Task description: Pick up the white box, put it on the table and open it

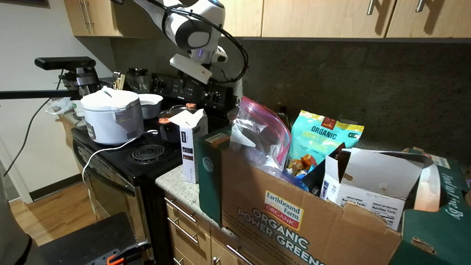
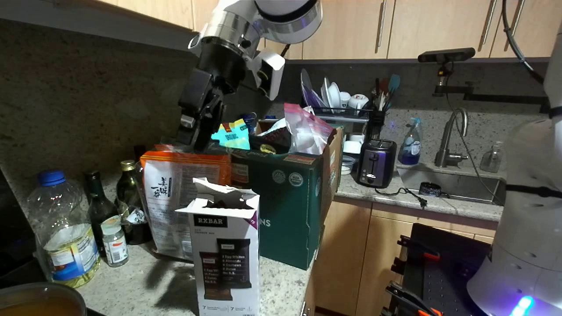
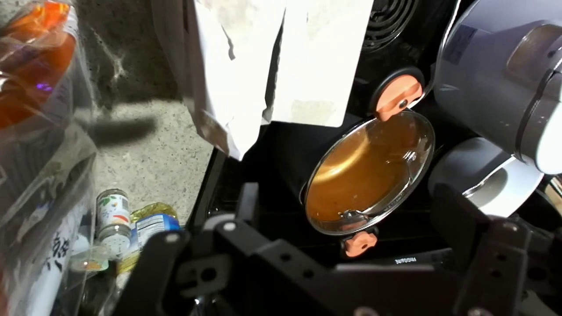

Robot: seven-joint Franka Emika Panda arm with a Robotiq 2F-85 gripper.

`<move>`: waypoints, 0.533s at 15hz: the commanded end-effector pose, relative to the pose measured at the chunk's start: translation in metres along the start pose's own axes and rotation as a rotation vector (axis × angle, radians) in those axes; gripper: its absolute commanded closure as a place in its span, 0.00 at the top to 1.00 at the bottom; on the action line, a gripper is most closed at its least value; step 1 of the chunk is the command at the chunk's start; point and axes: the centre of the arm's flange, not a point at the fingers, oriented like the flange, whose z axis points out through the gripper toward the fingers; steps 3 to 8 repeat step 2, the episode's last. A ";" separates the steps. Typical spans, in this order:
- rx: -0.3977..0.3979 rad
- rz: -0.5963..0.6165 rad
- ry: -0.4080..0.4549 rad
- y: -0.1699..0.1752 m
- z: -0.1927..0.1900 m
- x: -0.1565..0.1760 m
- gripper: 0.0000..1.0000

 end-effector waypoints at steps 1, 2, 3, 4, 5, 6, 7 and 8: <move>-0.001 -0.004 0.000 -0.003 -0.001 -0.001 1.00; -0.002 -0.005 -0.001 -0.004 -0.001 -0.002 1.00; -0.002 -0.005 -0.001 -0.004 -0.001 -0.002 1.00; -0.002 -0.005 -0.001 -0.004 -0.001 -0.002 1.00; -0.002 -0.005 -0.001 -0.004 -0.001 -0.002 1.00; -0.002 -0.005 -0.001 -0.004 -0.001 -0.002 1.00; -0.002 -0.005 -0.001 -0.004 -0.001 -0.002 1.00; -0.002 -0.005 -0.001 -0.004 -0.001 -0.002 1.00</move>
